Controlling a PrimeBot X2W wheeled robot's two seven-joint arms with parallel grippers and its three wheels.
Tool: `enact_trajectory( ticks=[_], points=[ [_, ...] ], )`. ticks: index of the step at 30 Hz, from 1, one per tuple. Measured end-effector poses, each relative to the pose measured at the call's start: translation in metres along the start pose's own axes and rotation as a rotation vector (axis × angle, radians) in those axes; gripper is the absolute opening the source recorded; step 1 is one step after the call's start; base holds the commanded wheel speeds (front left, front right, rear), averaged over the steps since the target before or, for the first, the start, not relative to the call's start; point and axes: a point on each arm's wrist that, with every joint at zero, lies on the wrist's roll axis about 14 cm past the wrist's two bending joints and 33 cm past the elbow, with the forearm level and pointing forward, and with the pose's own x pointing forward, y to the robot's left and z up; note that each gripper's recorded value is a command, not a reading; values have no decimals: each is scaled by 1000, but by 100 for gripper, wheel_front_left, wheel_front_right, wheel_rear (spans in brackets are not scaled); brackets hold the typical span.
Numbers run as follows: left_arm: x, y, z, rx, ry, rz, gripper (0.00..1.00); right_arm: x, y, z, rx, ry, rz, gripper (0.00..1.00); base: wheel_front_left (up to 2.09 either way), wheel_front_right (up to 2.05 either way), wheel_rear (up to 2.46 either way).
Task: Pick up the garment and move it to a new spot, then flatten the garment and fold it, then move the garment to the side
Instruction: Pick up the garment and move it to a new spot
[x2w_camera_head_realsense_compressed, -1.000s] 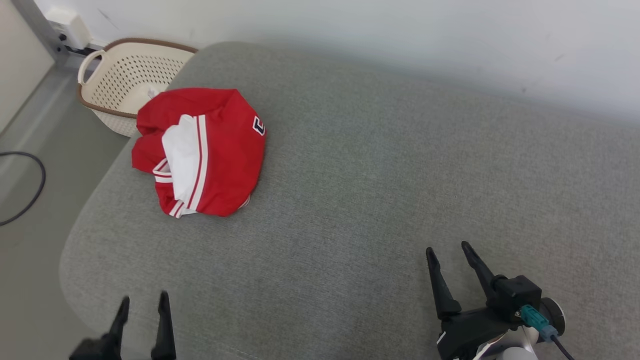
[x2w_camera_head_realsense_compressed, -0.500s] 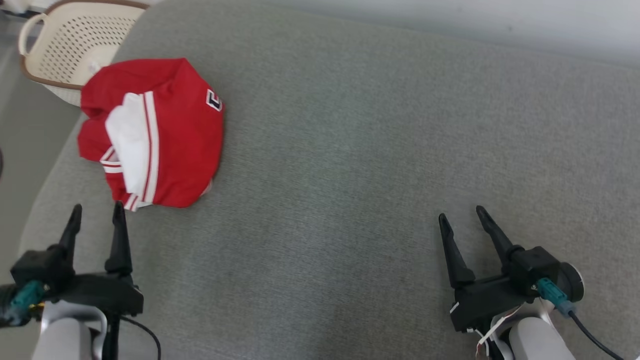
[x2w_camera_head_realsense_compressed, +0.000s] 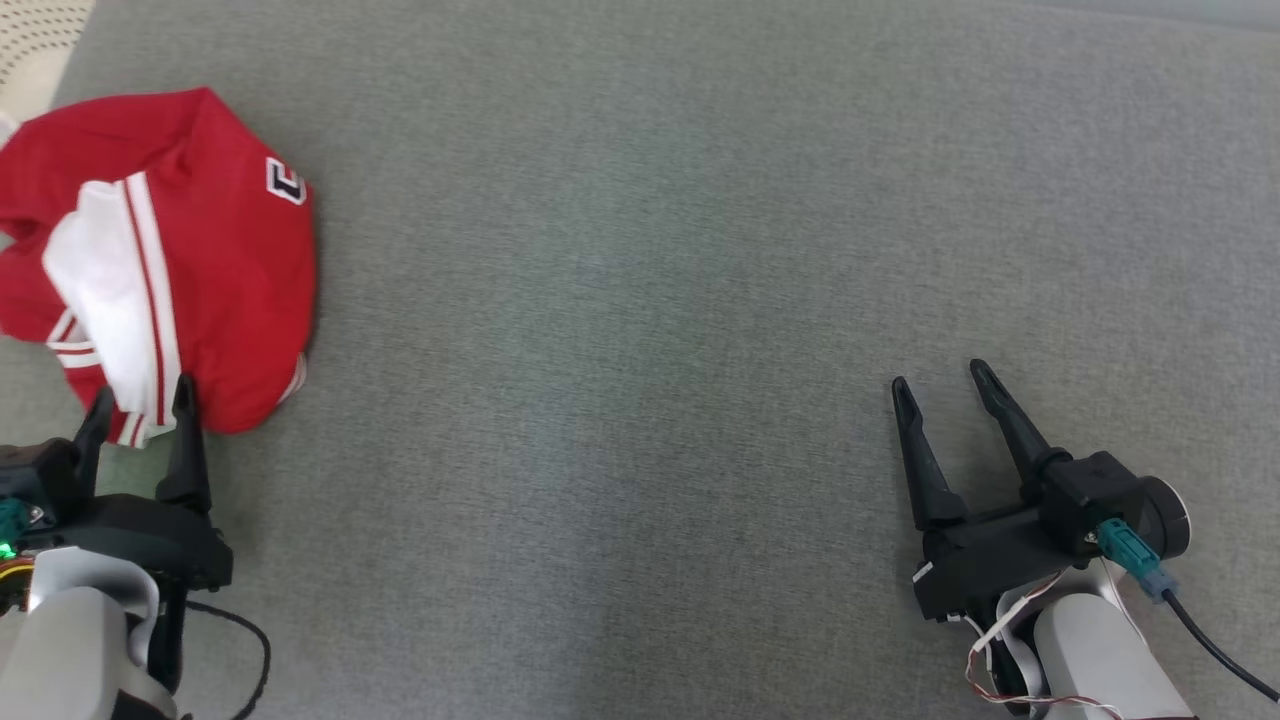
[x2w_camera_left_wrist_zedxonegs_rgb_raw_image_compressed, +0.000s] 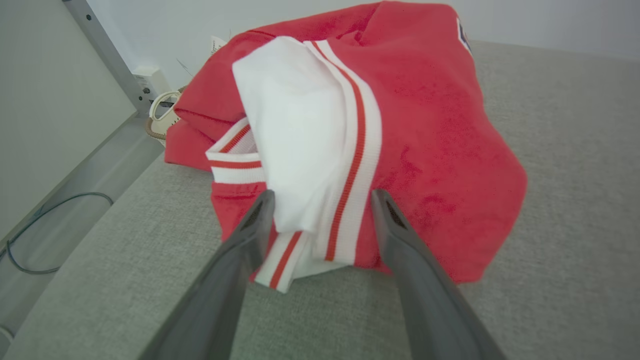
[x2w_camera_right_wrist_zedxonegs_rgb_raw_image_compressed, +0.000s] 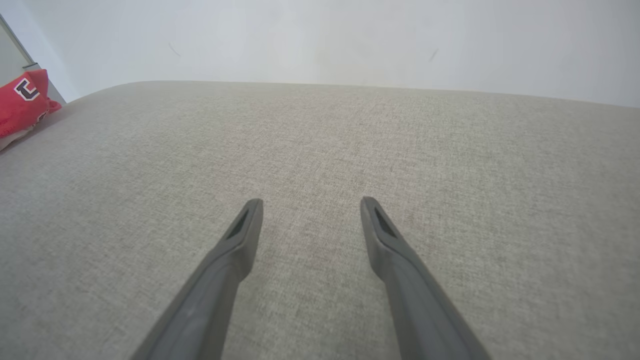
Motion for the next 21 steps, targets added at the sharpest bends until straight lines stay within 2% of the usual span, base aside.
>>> enact_trajectory(
  ticks=[6,12,19,20,21],
  points=[
    [15,1,-29,4,104,24,100,-7,-14,-5,1,13,-38,100,0,0,0],
    [29,17,-35,62,142,89,100,-12,-23,-8,0,20,-62,100,0,0,0],
    [36,15,-45,65,199,74,100,-13,-26,-11,3,25,-69,100,0,0,0],
    [38,13,-48,62,220,65,26,-12,-26,-11,4,26,-71,100,0,0,0],
    [39,12,-49,62,230,58,0,-12,-27,-11,5,25,-72,100,0,0,0]
  ],
)
